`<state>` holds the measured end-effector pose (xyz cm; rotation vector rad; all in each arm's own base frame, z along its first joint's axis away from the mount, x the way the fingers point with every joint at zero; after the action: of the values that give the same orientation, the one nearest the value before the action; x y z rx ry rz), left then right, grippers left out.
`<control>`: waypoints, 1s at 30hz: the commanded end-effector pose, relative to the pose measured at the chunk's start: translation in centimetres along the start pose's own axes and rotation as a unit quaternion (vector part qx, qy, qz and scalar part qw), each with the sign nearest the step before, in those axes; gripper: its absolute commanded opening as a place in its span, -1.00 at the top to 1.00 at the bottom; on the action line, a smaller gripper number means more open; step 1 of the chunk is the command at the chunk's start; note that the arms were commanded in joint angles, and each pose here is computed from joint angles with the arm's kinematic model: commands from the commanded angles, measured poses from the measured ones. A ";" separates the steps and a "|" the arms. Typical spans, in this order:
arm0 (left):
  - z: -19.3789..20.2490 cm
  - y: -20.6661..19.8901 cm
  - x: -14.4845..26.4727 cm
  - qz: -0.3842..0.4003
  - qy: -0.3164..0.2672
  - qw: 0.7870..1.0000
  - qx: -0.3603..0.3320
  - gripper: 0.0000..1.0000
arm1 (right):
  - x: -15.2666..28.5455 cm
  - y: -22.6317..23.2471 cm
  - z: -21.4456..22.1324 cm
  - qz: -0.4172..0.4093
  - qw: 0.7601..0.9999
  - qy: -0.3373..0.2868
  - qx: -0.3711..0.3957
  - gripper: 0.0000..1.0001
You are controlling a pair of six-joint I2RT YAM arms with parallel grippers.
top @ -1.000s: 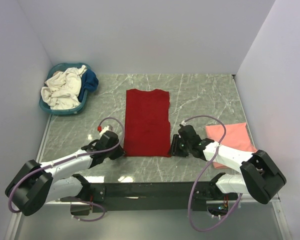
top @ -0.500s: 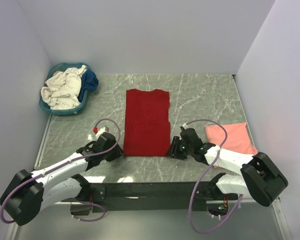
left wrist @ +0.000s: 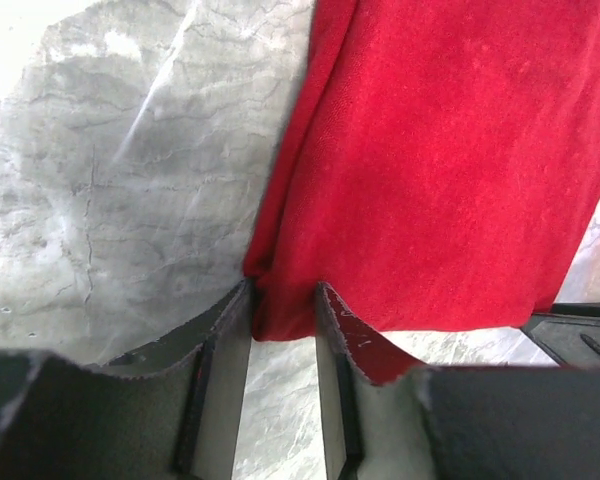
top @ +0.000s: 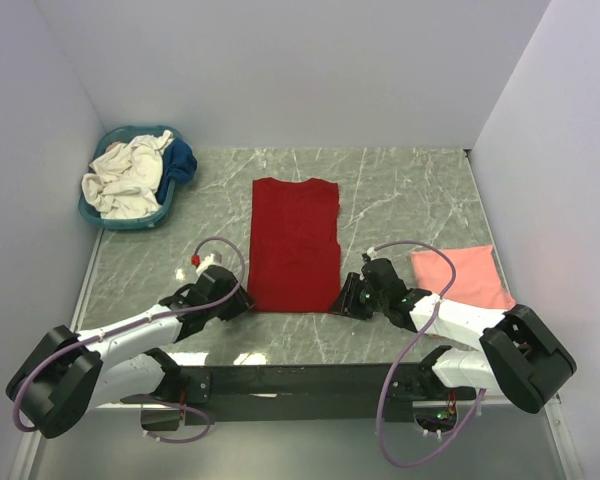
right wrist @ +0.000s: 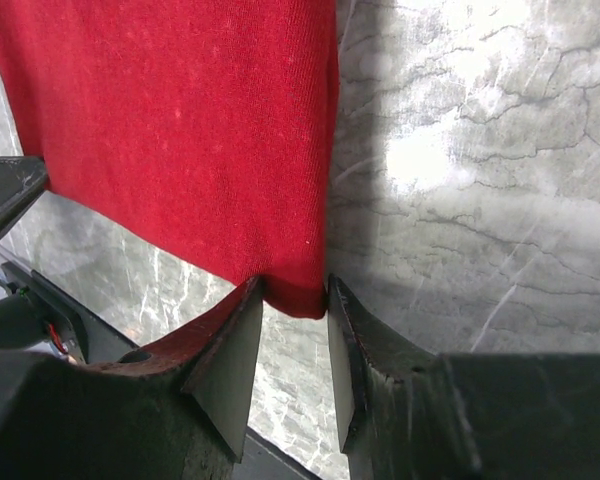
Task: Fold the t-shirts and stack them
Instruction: Fold the tshirt
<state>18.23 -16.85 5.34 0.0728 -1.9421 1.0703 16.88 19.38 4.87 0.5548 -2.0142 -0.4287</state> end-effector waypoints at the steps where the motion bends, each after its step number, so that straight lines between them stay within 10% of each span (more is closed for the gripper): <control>1: 0.6 1.3 -0.3 -0.016 0.010 1.000 -0.003 0.27 | -0.1 -1.0 0.7 0.022 1.000 0.002 0.001 0.21; 11: 0.6 1.0 0.3 -0.007 0.013 1.000 0.001 0.98 | 0.8 -0.6 -0.8 0.029 0.999 -0.029 0.016 0.63; 30: 2.1 0.9 4.9 0.078 0.039 0.996 0.007 0.99 | 6.2 0.1 1.1 -0.041 0.995 -0.087 0.037 1.00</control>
<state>14.39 -16.82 8.55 -0.1434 -1.9036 1.1976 14.04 16.70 8.65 0.6566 -2.1803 -0.4694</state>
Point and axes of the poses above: each gripper's point midway between its finger pads, its own x axis back along the fingers, its own y axis along the line the jaws close on, z = x × y, the point moved 4 cm from there along x, back along the fingers, and after that the axes turned 15 degrees about x, right-handed, at the moved point
